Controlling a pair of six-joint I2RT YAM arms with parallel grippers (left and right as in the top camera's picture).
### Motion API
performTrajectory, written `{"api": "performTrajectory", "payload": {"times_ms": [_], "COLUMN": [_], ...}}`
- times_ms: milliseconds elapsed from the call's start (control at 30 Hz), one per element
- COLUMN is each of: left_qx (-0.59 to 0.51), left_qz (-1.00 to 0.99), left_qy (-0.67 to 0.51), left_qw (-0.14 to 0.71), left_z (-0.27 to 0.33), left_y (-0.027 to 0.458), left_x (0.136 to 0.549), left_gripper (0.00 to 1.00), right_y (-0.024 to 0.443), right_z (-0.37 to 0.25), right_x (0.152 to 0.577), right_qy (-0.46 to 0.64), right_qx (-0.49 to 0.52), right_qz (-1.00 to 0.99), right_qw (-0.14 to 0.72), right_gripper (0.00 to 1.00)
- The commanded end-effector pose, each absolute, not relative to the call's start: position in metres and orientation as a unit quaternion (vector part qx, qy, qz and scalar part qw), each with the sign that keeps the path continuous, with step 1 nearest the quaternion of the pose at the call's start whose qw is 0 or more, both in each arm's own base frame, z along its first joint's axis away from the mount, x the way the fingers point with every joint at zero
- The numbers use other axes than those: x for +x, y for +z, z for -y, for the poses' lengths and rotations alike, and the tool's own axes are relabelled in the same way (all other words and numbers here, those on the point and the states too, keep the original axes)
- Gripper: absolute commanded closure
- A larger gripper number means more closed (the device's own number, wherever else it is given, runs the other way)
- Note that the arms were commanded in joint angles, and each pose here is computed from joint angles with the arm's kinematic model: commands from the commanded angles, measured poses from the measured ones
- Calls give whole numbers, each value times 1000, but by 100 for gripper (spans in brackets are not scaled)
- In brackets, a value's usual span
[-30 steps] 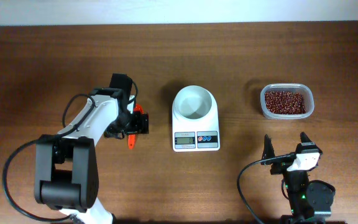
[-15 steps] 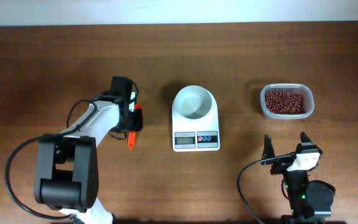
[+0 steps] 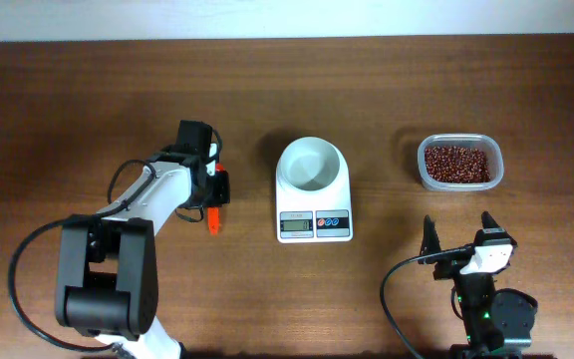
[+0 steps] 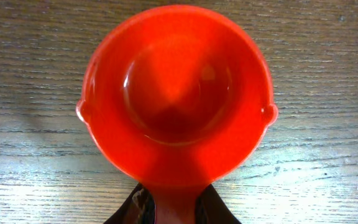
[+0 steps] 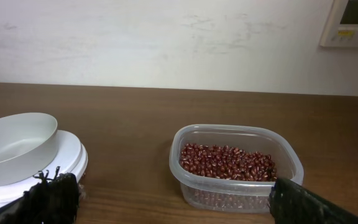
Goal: Scoop item into bowl and weigh 50g on scale
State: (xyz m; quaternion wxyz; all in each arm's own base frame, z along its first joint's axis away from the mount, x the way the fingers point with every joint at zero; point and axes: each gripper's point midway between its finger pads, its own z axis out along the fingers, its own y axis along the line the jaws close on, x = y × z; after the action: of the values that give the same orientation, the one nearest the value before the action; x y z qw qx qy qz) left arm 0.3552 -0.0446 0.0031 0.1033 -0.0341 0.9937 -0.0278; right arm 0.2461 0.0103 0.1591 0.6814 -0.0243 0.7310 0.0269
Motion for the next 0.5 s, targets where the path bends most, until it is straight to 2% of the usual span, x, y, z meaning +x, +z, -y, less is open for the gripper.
{"api": "performTrajectory", "payload": {"times_ms": [0, 100, 233, 367, 467], "left_qx": [-80, -123, -148, -280, -363], "left_qz": [-992, -987, -967, -896, -839], "left_qy": [-39, -74, -199, -343, -403], "left_qw": [89, 74, 65, 35, -40], "left_z": [48, 60, 94, 121, 140], "left_y": [12, 39, 109, 178, 197], "left_x": [354, 360, 383, 406, 402], "left_gripper": [93, 94, 100, 100, 100], "right_y": [157, 157, 164, 181, 191], "right_z": [-11, -11, -7, -18, -24], "right_x": [246, 246, 247, 246, 245], "right_qy": [28, 28, 10, 32, 44], "right_qx": [-24, -24, -26, -52, -61], "right_qz": [-732, -732, -723, -697, -680], "right_qw": [680, 680, 691, 714, 729], "right_gripper": [1, 1, 1, 1, 1]}}
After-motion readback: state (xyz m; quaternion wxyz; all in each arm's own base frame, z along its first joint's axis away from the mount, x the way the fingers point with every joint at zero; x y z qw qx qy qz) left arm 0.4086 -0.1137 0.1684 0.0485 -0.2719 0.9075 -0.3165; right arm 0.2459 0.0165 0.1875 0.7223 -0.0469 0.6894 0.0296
